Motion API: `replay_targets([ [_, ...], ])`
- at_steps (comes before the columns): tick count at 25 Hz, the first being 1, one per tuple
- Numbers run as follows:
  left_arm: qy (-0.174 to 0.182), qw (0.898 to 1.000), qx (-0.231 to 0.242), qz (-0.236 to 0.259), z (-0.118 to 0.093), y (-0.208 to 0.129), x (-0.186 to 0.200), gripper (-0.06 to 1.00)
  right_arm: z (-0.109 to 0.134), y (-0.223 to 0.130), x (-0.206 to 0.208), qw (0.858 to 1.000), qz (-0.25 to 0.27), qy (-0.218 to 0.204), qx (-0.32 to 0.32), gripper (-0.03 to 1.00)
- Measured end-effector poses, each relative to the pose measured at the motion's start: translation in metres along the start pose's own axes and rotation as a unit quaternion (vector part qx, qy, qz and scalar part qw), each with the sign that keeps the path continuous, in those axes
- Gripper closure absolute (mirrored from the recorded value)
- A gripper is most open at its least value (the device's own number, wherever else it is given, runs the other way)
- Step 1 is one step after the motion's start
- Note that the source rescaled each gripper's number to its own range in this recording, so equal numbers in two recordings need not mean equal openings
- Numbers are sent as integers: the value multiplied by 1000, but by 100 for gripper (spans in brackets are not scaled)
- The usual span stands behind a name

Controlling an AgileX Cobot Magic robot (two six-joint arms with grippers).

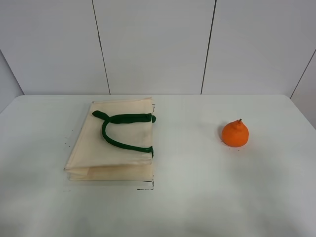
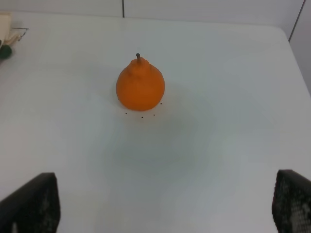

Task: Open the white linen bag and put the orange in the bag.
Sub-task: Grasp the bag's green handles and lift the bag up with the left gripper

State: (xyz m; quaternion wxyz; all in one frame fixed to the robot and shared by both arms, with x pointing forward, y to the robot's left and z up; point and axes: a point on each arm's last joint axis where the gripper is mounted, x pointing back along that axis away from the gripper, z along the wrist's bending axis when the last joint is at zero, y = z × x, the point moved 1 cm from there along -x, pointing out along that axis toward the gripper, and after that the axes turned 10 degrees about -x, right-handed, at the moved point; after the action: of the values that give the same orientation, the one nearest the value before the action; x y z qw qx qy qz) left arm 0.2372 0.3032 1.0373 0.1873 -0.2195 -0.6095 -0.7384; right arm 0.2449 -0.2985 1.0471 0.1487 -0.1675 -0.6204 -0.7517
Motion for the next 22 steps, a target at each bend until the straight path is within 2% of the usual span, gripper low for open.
replay_targets([
  [11,0,1000,0,-2,1,4,0,2,0,0,0,1000,0,0,0,-3],
  [15,-9,999,-1,47,4,23,-10,-4,0,0,0,1000,0,0,0,-3],
  [18,-18,995,-2,97,8,49,-28,-5,0,0,0,1000,0,0,0,-3],
  [22,-36,984,-15,173,16,94,-68,-5,0,0,0,1000,0,0,0,-3],
])
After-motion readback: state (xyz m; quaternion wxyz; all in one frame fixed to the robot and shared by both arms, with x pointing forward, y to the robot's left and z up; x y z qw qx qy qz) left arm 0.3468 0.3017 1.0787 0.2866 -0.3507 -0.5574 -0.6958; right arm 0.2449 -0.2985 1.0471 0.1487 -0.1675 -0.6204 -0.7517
